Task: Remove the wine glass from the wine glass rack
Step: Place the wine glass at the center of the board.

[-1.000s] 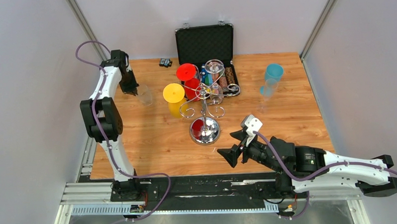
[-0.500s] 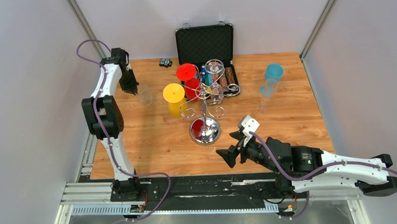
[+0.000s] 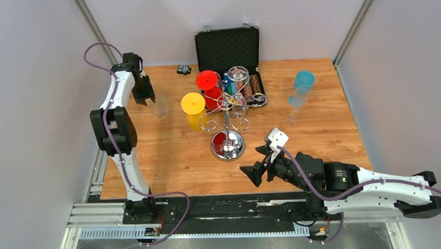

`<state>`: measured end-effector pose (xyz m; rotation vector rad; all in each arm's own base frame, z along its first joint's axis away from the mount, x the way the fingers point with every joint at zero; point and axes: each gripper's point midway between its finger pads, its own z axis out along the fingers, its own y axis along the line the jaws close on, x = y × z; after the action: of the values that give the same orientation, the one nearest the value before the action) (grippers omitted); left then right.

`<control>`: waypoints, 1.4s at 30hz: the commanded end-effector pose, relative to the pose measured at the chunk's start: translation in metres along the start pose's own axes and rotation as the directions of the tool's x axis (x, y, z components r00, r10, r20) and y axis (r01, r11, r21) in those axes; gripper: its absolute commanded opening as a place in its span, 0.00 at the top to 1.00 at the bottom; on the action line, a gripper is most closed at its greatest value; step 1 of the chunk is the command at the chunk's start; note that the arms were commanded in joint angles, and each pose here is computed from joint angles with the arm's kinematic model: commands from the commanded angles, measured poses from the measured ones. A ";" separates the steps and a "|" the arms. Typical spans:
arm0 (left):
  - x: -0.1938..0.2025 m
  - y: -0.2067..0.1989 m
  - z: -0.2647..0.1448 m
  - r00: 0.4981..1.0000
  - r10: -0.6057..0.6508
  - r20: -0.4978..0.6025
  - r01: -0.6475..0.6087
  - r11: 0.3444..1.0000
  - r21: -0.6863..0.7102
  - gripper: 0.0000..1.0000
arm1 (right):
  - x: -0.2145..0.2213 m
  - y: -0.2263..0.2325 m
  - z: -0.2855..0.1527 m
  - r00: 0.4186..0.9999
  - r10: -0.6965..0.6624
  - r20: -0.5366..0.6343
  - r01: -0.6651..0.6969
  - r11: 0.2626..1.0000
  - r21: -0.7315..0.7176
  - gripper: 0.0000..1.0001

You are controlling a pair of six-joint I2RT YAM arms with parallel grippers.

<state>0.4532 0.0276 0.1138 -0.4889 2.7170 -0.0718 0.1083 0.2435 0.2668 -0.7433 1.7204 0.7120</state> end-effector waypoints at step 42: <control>0.135 -0.067 -0.237 0.879 -0.189 0.438 -0.176 0.726 0.665 0.15 | -0.062 -0.020 -0.038 0.962 0.266 0.053 -0.271 0.956 0.116 0.15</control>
<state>0.2895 -0.0737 0.2849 -0.2709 2.0048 -0.7456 0.1121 0.2182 0.3181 -0.5164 1.8273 0.7564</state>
